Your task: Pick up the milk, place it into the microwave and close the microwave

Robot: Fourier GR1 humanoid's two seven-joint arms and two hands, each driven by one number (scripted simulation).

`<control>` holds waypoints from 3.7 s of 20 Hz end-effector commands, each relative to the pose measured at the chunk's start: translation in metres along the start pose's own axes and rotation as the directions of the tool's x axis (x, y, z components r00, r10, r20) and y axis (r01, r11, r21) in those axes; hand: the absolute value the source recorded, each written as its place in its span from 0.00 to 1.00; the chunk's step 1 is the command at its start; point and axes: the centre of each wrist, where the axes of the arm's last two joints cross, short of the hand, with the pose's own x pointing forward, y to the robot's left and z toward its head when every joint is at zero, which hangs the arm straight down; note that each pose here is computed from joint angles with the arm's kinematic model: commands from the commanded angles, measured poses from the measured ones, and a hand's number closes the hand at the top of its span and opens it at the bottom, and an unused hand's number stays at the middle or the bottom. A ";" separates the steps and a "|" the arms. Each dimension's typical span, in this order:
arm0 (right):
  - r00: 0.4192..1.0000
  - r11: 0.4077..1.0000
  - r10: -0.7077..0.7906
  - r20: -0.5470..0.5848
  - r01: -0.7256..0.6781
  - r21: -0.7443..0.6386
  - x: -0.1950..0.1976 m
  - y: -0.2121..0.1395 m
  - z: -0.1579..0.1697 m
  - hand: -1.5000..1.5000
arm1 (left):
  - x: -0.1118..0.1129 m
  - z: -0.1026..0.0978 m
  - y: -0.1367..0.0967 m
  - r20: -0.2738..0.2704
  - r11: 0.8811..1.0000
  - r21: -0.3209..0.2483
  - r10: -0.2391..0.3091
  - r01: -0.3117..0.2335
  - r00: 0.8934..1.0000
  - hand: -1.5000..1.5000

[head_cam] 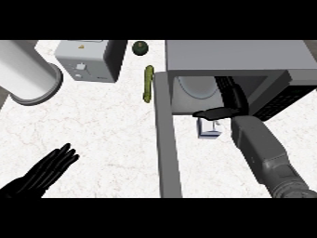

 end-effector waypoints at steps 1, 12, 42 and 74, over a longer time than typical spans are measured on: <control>0.999 0.999 -0.037 -0.034 0.038 0.015 -0.030 0.010 0.040 0.00 | -0.005 -0.015 -0.010 -0.010 1.000 -0.015 -0.025 0.025 1.000 0.00; 0.992 0.995 0.067 -0.111 -0.074 -0.062 -0.055 -0.054 0.148 0.00 | -0.033 -0.061 -0.007 -0.077 0.995 -0.035 -0.096 0.094 0.992 1.00; 0.987 0.992 -0.083 0.136 0.069 0.104 0.105 -0.088 0.261 0.00 | -0.122 -0.170 -0.173 -0.099 0.929 -0.321 -0.224 0.182 0.969 1.00; 0.984 0.951 -0.111 0.140 0.065 0.302 0.202 -0.049 0.218 0.00 | -0.055 -0.296 -0.152 0.004 0.942 0.196 -0.280 0.274 0.960 1.00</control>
